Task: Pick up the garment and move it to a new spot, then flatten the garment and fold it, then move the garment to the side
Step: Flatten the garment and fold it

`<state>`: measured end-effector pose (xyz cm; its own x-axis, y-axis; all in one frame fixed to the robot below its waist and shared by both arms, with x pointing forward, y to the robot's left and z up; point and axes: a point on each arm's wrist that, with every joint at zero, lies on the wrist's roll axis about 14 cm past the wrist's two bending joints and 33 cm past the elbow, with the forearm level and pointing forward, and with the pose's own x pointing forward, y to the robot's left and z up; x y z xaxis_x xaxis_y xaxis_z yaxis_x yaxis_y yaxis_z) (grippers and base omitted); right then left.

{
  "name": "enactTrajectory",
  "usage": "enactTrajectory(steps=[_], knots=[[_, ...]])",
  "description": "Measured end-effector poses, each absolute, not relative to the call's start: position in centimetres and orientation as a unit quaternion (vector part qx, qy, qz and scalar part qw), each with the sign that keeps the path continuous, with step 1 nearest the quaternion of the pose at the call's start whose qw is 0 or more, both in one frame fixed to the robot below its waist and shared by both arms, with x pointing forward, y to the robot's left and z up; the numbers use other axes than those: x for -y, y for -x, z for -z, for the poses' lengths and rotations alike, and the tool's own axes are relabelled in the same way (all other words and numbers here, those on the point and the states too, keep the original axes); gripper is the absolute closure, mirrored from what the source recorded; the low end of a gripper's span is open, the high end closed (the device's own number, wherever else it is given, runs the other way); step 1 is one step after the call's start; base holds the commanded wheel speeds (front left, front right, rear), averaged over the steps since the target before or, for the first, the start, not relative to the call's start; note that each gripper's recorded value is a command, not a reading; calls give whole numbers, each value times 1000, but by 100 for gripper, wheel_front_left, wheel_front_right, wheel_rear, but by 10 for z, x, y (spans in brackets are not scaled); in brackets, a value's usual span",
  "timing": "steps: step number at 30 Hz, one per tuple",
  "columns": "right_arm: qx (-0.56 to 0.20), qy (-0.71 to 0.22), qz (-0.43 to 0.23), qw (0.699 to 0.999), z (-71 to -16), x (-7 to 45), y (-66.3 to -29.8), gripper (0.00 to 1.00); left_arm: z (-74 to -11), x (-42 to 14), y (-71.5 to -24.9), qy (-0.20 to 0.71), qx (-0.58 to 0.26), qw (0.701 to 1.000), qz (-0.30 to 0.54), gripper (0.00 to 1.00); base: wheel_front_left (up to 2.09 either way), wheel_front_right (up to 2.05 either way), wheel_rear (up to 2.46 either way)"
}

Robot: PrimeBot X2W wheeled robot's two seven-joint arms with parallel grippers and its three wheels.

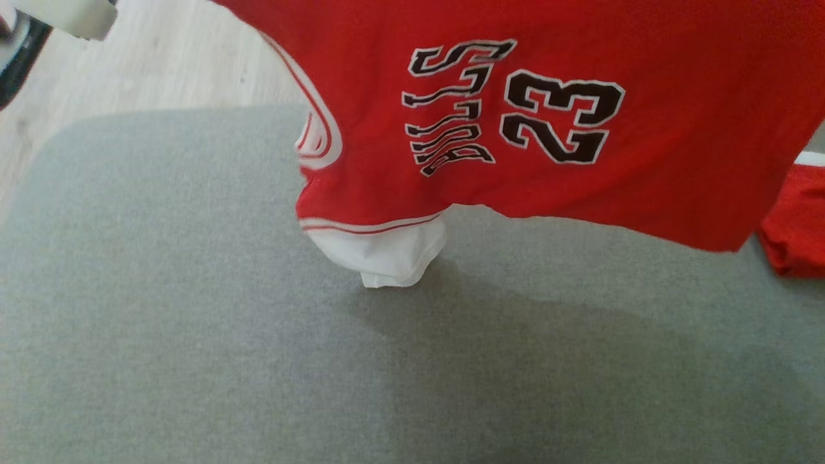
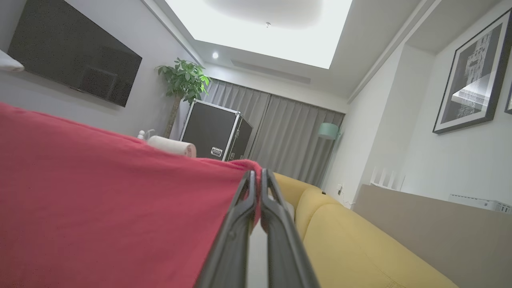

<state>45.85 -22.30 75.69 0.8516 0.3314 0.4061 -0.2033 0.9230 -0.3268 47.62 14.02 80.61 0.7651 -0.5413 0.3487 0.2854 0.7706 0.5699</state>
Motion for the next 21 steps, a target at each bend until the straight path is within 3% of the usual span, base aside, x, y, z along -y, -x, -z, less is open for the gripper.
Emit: enactTrajectory(steps=[9, 15, 21], knots=[[184, 156, -169, 956, -737, 197, -541, 100, -792, -154, -549, -266, 231, 916, 190, 100, 0, 0, 0], [207, 179, -151, 950, -734, 195, -615, 100, -818, -151, -603, -281, 305, 902, 119, 100, 0, 0, 0], [217, 212, -144, 942, -709, 199, -659, 100, -808, -120, -615, -259, 364, 883, 141, 100, 0, 0, 0]])
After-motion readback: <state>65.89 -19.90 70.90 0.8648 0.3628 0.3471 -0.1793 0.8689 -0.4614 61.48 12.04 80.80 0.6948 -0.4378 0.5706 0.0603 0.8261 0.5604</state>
